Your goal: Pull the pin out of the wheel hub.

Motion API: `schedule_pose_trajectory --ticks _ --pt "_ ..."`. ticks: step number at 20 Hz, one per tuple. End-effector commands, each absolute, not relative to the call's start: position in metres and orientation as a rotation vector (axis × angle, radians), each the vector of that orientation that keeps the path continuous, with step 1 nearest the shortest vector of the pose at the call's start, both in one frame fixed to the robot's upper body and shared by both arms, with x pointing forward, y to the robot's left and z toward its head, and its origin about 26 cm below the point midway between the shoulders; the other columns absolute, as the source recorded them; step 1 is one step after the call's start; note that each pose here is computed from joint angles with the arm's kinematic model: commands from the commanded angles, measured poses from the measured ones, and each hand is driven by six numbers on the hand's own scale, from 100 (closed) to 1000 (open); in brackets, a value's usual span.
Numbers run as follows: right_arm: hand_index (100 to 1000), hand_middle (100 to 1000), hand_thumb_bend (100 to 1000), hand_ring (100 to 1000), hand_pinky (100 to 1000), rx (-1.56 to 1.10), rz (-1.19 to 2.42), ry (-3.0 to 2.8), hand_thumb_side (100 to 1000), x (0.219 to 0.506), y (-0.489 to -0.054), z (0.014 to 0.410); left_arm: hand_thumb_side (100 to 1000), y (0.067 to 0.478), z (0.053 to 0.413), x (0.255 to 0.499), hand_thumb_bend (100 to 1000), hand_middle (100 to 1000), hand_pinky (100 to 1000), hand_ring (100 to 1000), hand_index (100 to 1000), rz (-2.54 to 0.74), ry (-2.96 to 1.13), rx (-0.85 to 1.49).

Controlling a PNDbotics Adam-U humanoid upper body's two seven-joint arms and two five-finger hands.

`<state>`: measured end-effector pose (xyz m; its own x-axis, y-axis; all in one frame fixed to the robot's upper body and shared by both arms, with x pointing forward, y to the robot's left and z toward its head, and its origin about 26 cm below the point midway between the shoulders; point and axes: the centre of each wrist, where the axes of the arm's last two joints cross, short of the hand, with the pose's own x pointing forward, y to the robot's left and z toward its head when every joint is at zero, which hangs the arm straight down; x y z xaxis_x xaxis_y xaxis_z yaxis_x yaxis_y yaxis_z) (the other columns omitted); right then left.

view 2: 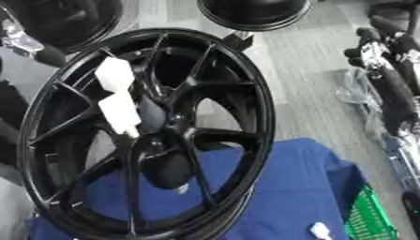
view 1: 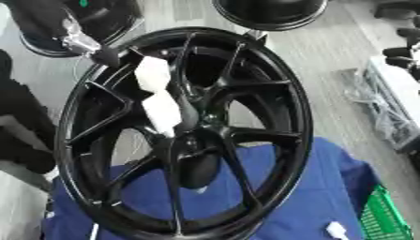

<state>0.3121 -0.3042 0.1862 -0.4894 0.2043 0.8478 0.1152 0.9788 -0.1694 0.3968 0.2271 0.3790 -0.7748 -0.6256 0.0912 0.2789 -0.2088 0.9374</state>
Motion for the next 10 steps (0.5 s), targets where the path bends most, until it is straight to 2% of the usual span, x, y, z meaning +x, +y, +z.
schedule_pose_trajectory --ticks 1,10 --pt "898 793 100 703 764 -0.25 0.129 -2.103 546 0.312 -0.309 0.194 606 0.227 0.391 0.393 596 784 817 860 842 -2.019 -1.494 0.398" --pt "897 793 100 702 764 -0.242 0.137 -2.099 543 0.313 -0.308 0.193 591 0.21 0.383 0.396 621 784 818 870 826 -2.05 -1.473 0.356"
